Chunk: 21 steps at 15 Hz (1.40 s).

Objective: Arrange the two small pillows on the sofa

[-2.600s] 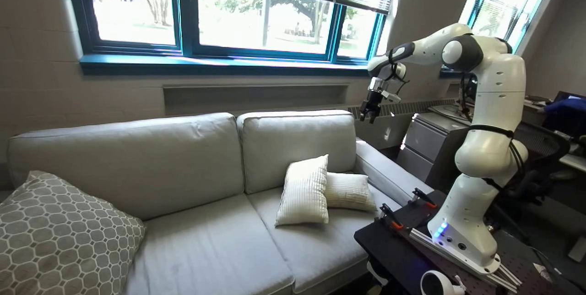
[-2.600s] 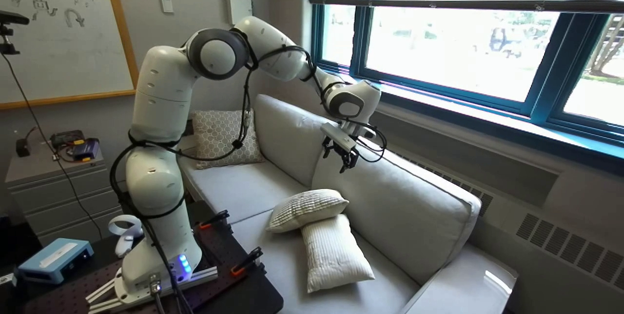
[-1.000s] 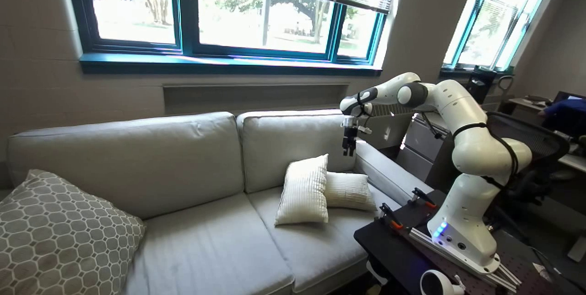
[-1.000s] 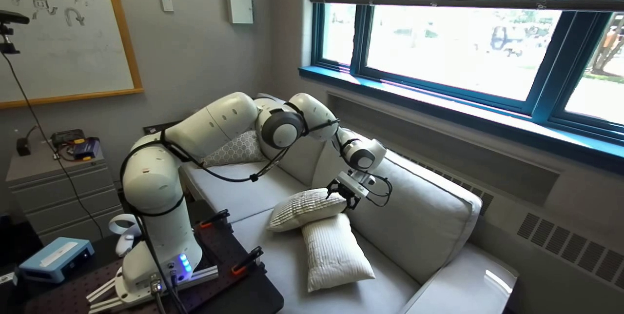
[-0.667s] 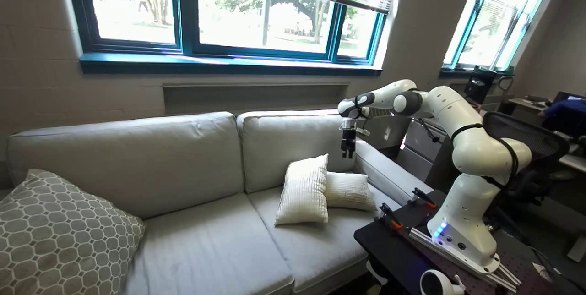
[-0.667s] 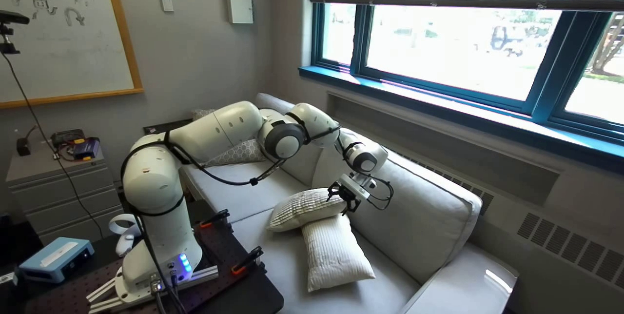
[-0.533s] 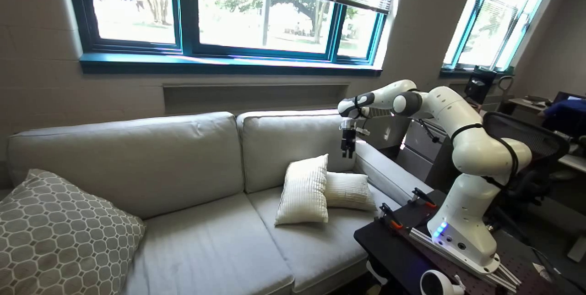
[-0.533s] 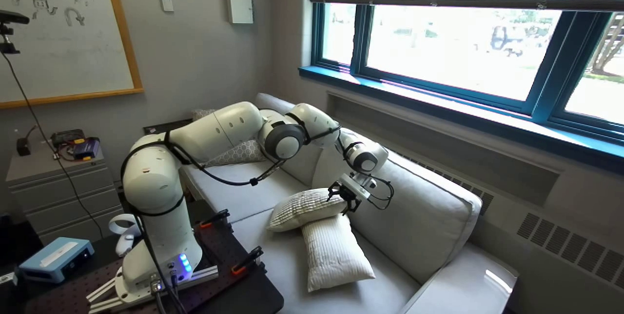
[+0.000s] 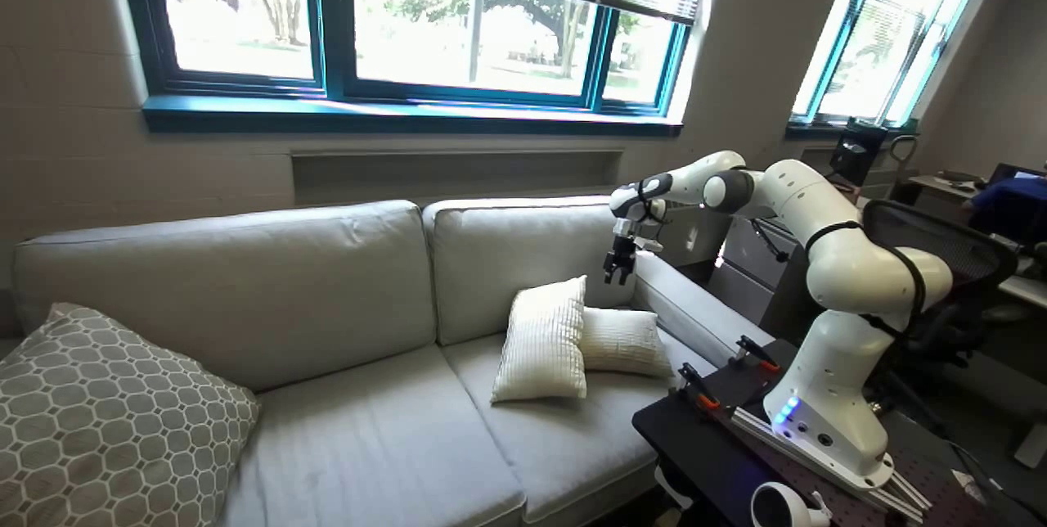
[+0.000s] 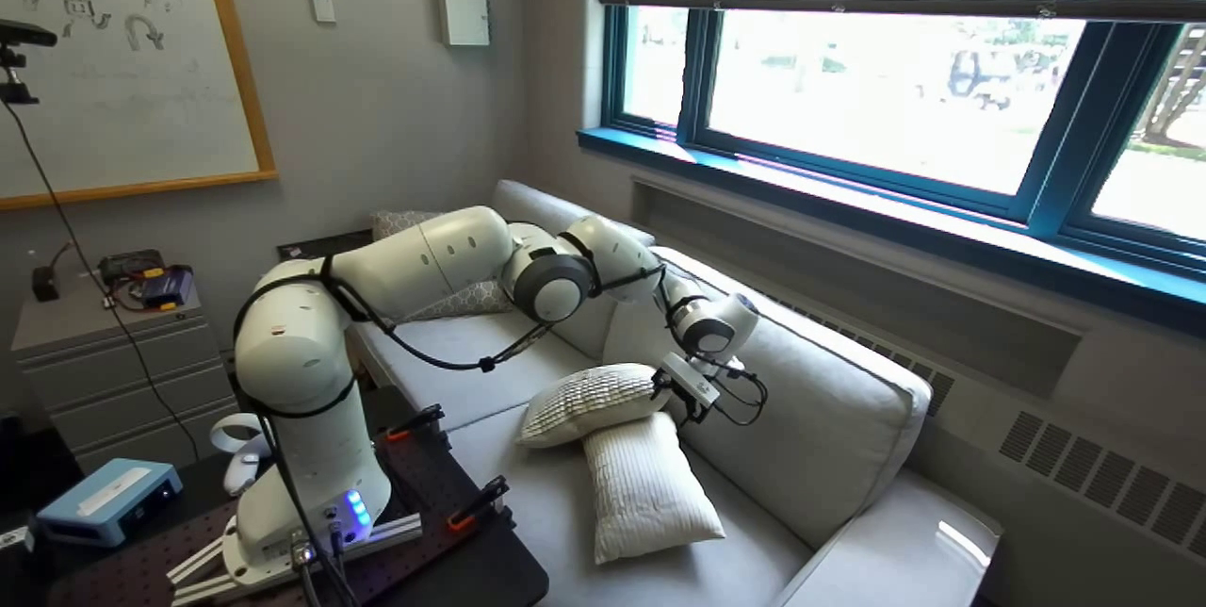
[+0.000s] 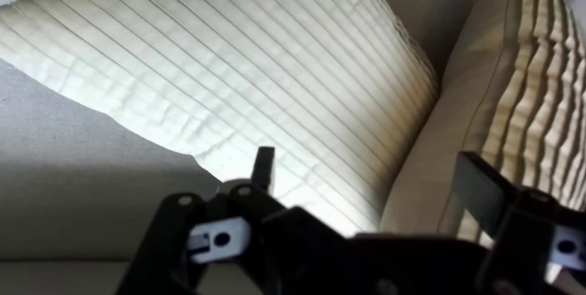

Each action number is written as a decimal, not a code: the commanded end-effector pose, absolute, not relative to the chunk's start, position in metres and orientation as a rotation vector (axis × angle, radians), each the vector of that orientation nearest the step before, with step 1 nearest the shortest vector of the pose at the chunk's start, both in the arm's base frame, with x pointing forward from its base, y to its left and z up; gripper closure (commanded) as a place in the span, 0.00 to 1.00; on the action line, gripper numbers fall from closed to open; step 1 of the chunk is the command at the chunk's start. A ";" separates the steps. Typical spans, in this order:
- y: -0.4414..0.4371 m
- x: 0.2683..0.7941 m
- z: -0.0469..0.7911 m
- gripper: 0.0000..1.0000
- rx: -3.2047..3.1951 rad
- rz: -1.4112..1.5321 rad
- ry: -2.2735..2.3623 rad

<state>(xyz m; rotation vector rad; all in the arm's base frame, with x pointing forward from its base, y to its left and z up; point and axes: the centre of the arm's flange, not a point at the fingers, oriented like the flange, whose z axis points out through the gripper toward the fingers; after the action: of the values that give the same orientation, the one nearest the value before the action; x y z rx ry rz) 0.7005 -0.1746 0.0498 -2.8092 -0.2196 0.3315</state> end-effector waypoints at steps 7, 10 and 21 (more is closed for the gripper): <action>-0.209 0.705 -0.102 0.00 -2.801 0.390 0.098; -0.195 0.662 -0.079 0.00 -2.809 0.386 0.059; -0.172 0.694 -0.050 0.00 -3.057 0.386 -0.091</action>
<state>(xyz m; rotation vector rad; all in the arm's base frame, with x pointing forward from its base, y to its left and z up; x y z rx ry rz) 0.6811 -0.1862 -0.0578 -2.9337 -0.0399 0.3636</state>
